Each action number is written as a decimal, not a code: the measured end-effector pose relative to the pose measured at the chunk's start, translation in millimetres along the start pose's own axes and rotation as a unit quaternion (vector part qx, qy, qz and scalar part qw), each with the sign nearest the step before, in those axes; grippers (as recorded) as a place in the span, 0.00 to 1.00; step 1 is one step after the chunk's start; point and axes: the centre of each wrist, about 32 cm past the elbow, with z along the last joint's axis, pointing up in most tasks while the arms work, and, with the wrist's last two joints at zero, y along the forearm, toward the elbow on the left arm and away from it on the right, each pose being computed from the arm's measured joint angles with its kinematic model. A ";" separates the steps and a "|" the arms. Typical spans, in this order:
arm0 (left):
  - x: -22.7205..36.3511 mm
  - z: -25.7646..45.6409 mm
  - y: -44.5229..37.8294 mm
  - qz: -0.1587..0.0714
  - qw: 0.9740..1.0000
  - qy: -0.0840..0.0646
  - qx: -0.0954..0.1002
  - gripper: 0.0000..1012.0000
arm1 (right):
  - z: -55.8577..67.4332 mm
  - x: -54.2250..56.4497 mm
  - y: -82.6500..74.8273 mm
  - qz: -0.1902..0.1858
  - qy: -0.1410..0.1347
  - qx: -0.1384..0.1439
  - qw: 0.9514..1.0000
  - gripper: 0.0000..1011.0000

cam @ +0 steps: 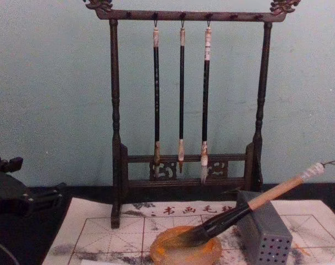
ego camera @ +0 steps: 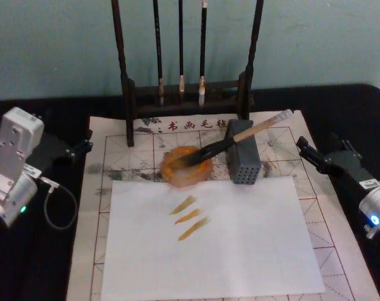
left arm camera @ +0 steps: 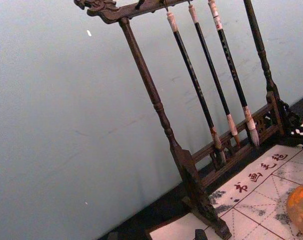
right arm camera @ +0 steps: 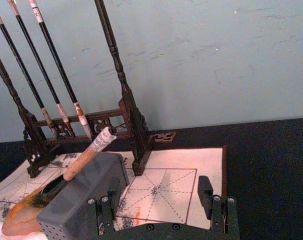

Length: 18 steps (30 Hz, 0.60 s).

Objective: Pick up the brush from the inkstone, write on the paper, then place the brush back to its original position.

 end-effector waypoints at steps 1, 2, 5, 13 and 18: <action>0.0 0.0 0.0 0.000 1.000 0.000 0.000 0.99 | 0.0 0.0 0.0 0.000 0.000 0.000 1.000 0.99; 0.0 0.0 0.0 0.000 1.000 0.000 0.000 0.99 | 0.0 0.0 0.0 0.000 0.000 0.000 1.000 0.99; 0.0 0.0 0.0 0.000 1.000 0.000 0.000 0.99 | 0.0 0.0 -0.1 0.000 0.000 0.000 1.000 0.99; 0.0 0.0 0.0 0.000 1.000 0.000 0.000 0.99 | 0.0 0.0 -0.4 0.000 0.000 0.000 1.000 0.99; 0.0 0.0 0.0 0.000 1.000 0.000 0.000 0.99 | 0.2 0.1 -0.4 0.000 0.000 0.000 1.000 0.99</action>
